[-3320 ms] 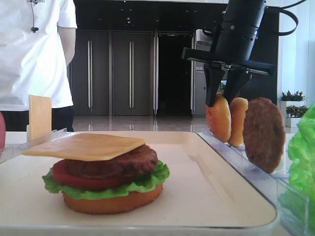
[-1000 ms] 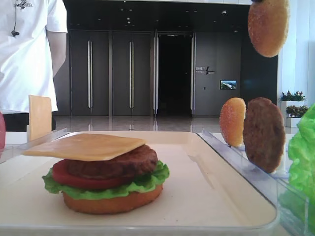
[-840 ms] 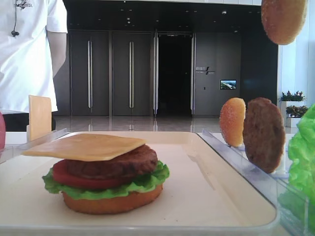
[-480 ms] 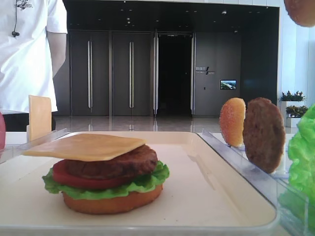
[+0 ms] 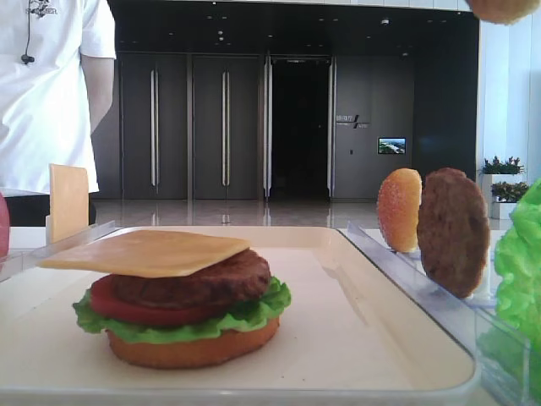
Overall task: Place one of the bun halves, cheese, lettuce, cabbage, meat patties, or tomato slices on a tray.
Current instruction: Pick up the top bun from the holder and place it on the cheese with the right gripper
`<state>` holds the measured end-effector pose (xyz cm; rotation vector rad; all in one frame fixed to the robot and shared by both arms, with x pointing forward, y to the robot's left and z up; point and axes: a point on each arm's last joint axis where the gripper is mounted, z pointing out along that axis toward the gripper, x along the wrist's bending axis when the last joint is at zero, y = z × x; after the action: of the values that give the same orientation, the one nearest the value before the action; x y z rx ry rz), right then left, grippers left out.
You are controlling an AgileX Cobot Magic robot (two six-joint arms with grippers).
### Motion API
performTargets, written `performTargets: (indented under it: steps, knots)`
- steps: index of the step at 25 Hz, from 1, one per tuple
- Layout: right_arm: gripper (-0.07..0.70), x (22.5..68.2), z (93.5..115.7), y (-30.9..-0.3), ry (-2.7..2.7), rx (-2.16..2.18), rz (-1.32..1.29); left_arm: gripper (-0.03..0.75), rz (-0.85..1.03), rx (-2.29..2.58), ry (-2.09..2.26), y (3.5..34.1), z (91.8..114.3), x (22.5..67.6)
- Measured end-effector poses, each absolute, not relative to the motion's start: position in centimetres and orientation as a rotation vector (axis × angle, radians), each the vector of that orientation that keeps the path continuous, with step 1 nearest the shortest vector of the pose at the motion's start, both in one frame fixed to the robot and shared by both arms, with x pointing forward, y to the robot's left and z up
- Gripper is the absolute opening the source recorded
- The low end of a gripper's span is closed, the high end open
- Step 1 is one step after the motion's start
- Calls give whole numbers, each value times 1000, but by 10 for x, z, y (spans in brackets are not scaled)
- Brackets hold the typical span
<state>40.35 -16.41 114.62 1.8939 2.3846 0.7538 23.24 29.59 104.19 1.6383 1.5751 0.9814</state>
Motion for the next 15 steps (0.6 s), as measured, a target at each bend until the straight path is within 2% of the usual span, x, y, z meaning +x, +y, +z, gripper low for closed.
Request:
performTargets:
  steps: [7, 15]
  knots:
    - [220, 385, 1128, -148, 2485, 1882, 666, 283, 981, 1638, 1575, 296, 1042, 232]
    - [220, 379, 1127, -142, 2516, 1864, 662, 282, 981, 1638, 1575, 296, 1042, 232]
